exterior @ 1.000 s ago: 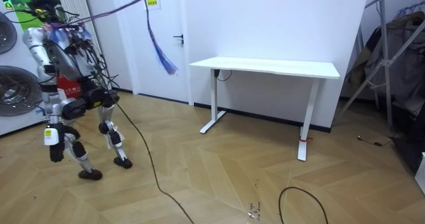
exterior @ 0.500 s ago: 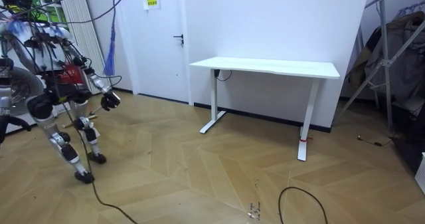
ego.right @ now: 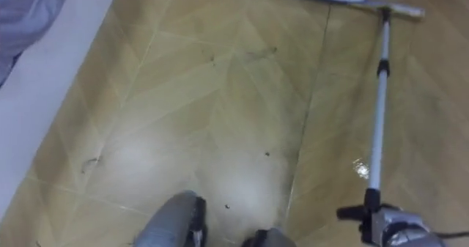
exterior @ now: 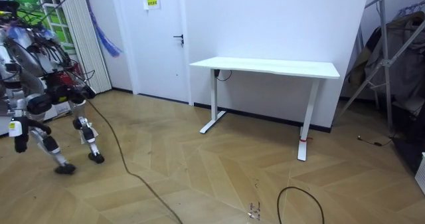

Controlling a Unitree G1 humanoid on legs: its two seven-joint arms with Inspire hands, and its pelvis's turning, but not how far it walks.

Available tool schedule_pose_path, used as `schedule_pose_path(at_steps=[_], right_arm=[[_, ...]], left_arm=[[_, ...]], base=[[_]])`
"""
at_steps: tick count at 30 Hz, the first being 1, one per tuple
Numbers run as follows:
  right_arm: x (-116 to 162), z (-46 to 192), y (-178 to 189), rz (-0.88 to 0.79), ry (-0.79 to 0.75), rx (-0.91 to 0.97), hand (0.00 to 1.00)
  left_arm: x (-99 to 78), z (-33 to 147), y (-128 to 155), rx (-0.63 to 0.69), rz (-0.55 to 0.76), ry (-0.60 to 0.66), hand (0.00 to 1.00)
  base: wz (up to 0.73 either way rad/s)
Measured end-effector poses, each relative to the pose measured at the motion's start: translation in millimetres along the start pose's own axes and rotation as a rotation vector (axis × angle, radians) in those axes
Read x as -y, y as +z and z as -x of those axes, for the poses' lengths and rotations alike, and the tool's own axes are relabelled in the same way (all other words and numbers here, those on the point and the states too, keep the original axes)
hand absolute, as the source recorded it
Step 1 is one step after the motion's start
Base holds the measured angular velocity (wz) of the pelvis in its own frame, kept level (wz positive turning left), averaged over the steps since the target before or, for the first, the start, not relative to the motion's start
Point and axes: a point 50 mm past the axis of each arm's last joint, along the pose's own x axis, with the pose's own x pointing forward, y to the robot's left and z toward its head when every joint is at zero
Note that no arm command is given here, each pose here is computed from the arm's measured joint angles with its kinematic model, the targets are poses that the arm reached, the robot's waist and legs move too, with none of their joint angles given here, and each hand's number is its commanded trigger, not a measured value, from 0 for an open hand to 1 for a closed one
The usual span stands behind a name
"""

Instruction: Mop floor

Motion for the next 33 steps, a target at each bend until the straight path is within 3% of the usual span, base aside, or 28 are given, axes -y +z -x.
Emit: schedule_pose_path(at_steps=[5, 9, 14, 17, 25, 33], right_arm=[[13, -6, -54, -0.034, -0.023, -0.097, 1.00], [27, -5, -103, 0.014, -0.093, -0.198, 1.00], [5, -2, -125, 0.059, -0.082, -0.244, 1.00], [2, 1, -142, 0.074, -0.067, -0.287, 1.00], [-17, 10, -177, 0.097, 0.032, -0.370, 1.00], [-15, 15, -196, 0.187, 0.059, -0.421, 1.00]], left_arm=[[-2.6, -2.1, 30, 0.099, 0.004, -0.005, 0.00], [-1.6, -1.9, 34, 0.125, -0.040, 0.011, 0.00], [-3.7, -3.3, 27, 0.093, -0.049, 0.027, 0.00], [7.2, -2.4, 13, 0.041, -0.040, -0.005, 0.00], [1.8, -4.1, 4, -0.002, -0.054, 0.016, 0.00], [-1.2, -3.6, -11, -0.038, -0.234, 0.047, 0.00]], base=[[0.30], [0.23], [0.10], [-0.06], [-0.07], [-0.05]])
